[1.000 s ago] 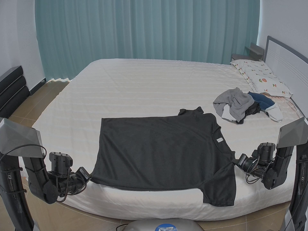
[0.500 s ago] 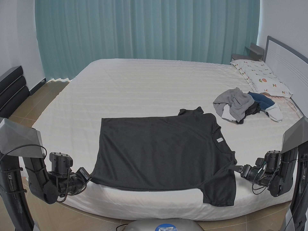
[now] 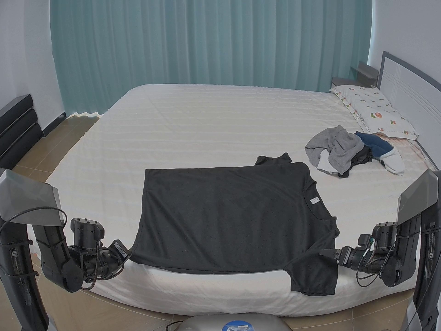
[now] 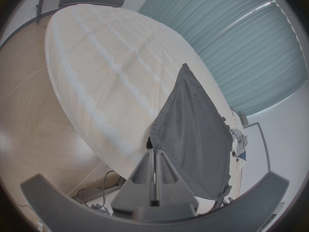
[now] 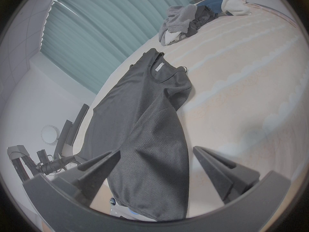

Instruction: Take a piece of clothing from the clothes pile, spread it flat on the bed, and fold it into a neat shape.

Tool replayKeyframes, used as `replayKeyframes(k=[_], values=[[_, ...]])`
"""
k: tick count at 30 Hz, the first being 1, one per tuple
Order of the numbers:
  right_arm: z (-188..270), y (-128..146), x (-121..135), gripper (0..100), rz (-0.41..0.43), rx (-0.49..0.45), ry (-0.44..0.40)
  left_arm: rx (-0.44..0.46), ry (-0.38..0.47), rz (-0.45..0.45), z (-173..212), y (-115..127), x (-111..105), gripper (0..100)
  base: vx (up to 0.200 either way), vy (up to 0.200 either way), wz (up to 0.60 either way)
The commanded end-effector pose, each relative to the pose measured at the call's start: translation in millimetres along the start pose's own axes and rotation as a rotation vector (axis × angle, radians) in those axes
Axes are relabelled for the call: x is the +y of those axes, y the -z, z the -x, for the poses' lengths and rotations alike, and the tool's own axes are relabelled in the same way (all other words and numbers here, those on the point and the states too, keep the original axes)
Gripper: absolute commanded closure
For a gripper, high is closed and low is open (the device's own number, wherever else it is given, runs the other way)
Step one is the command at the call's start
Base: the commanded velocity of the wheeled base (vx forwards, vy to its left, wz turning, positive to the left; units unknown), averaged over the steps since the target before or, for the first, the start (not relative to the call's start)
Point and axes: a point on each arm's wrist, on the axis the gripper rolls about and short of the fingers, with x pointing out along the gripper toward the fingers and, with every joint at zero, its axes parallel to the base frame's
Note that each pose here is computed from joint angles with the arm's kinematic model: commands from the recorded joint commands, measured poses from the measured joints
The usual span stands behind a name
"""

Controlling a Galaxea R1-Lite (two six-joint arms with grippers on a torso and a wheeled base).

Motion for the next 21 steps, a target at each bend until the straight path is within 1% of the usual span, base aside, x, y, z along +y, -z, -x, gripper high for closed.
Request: replayKeyframes(k=[1,4,7,10,15,17,20,21], values=[[0,1,-1,100,0.003,-0.002,0.005,0.001,-0.001,0.001,0,0,0,100,0.0,0.0,0.0],[6,-1,-1,100,-0.002,-0.012,0.012,0.001,-0.001,0.001,0,0,0,100,0.0,0.0,0.0],[11,3,-4,100,-0.017,0.004,0.028,0.001,0.001,0.0,0,0,0,100,0.0,0.0,0.0],[20,1,-4,100,-0.022,-0.009,0.04,0.001,0.001,0.0,0,0,0,100,0.0,0.0,0.0],[41,2,3,100,-0.024,-0.009,0.042,-0.006,0.005,-0.002,1,-1,-1,100,0.0,0.0,0.0],[45,3,5,100,-0.006,-0.008,0.037,-0.012,0.007,-0.018,2,-2,-1,100,0.0,0.0,0.0],[49,6,7,100,0.018,0.006,0.039,-0.029,-0.011,-0.07,4,-5,1,100,0.0,0.0,0.0],[49,6,7,100,0.019,0.009,0.04,-0.028,-0.012,-0.072,4,-4,2,100,0.0,0.0,0.0]])
